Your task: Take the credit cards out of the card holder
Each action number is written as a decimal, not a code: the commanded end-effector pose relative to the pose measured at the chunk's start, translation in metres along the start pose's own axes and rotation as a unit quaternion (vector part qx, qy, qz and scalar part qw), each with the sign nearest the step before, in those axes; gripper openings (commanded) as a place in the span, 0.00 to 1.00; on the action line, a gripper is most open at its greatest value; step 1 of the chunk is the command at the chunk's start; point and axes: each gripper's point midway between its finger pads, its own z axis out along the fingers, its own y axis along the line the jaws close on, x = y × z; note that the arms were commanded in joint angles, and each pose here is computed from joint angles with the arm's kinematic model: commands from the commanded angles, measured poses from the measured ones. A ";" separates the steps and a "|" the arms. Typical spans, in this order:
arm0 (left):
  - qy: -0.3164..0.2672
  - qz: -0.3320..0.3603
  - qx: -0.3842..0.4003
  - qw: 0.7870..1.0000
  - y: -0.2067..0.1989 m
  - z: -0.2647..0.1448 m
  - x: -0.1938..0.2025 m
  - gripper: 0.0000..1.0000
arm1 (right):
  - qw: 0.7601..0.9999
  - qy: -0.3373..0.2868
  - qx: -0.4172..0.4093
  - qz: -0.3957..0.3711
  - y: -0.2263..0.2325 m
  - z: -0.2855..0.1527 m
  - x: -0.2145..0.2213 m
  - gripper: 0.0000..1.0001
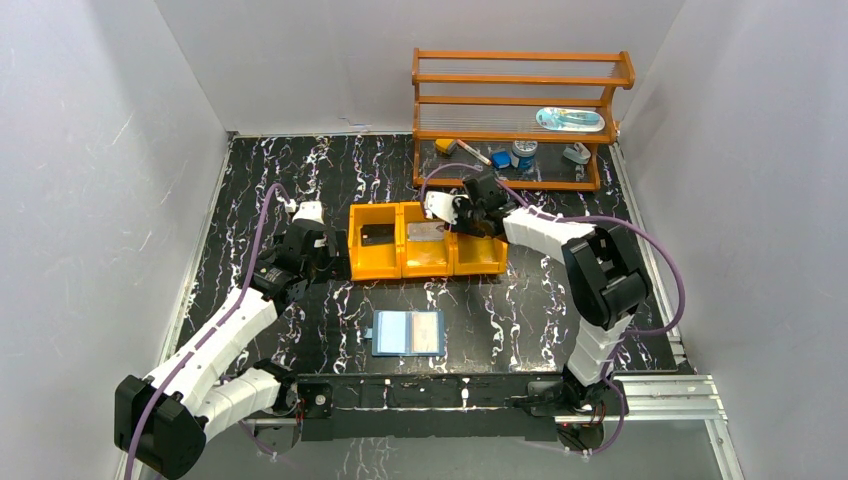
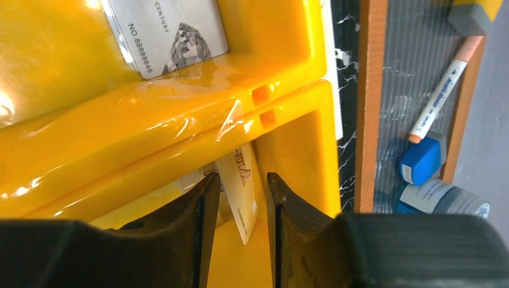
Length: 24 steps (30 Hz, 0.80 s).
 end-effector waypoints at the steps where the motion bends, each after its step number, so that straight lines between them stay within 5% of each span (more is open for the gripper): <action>1: -0.013 0.001 -0.011 1.000 0.006 -0.001 -0.005 0.98 | 0.997 -0.060 0.049 0.026 -0.030 -0.031 -0.036 0.44; 8: -0.008 0.002 -0.010 1.000 0.005 0.000 -0.003 0.98 | 0.987 -0.104 0.093 0.082 -0.045 -0.066 -0.054 0.47; 11: -0.006 0.003 -0.010 1.000 0.005 0.000 -0.002 0.98 | 0.969 -0.144 0.119 0.164 -0.051 -0.090 -0.066 0.48; 18: 0.004 0.007 -0.002 1.000 0.002 0.002 0.001 0.98 | 0.834 -0.251 0.055 0.488 -0.019 -0.151 -0.097 0.55; 21: 0.012 0.009 0.005 1.000 -0.001 0.004 0.004 0.98 | 0.759 -0.211 0.075 0.611 -0.015 -0.152 -0.078 0.46; 24: 0.017 0.011 0.009 1.000 -0.003 0.005 0.005 0.98 | 0.741 -0.127 0.104 0.652 -0.009 -0.136 -0.052 0.41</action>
